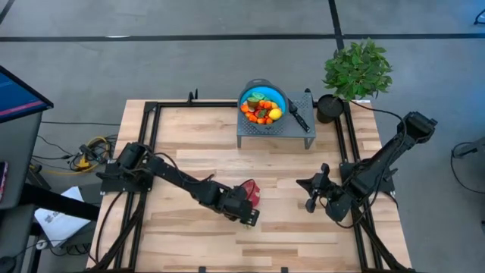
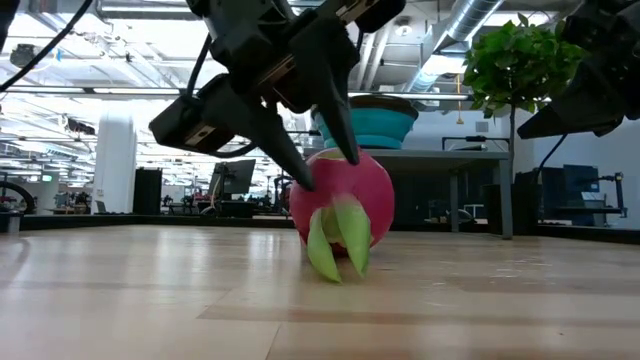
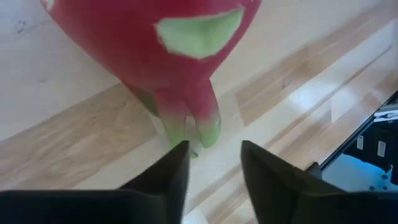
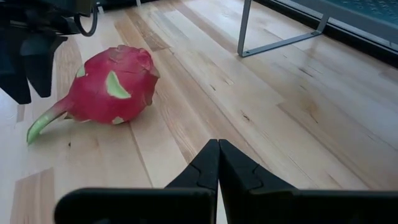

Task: Pick & Place Fruit
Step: Put the dragonfruit into the strainer bowl

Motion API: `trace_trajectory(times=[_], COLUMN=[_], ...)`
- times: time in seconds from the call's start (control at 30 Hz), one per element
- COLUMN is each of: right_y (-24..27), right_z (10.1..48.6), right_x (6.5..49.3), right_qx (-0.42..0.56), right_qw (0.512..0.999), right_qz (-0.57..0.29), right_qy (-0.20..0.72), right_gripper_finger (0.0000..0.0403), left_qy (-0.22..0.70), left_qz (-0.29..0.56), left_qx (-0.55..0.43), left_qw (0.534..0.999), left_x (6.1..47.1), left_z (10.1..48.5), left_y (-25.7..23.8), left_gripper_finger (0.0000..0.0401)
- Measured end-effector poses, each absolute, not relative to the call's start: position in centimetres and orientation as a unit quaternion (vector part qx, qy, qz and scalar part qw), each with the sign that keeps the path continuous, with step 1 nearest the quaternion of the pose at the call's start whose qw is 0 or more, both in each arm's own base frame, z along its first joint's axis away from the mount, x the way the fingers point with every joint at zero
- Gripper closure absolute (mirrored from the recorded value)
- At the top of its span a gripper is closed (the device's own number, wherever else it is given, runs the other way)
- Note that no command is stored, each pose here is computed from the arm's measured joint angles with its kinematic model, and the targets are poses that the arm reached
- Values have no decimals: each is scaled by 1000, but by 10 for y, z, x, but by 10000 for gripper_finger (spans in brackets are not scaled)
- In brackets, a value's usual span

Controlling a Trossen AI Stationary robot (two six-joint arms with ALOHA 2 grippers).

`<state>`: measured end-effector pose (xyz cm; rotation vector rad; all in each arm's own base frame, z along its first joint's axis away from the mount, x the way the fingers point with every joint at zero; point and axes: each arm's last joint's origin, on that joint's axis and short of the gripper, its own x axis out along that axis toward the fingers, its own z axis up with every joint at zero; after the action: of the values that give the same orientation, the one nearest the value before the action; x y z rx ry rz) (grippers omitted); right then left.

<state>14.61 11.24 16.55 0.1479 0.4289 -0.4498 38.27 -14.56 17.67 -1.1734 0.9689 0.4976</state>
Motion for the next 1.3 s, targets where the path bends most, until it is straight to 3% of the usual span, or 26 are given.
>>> trace_trajectory(times=[0.33, 0.57, 0.77, 1.3], right_y=[112, 112, 111, 111], right_z=[165, 165, 164, 164], right_x=[146, 146, 145, 145], right_qx=[72, 70, 63, 71], right_qw=[949, 949, 948, 947], right_qz=[-221, -222, -224, -228], right_qy=[211, 212, 216, 215], right_gripper_finger=[403, 403, 403, 403], left_qy=[444, 408, 396, 346], left_qz=[238, 267, 295, 267], left_qx=[-516, -501, -506, -555], left_qw=[693, 714, 707, 708], left_x=[379, 380, 374, 373], left_z=[175, 175, 158, 134], left_y=[-144, -141, -133, -115], left_gripper_finger=[103, 31, 22, 50])
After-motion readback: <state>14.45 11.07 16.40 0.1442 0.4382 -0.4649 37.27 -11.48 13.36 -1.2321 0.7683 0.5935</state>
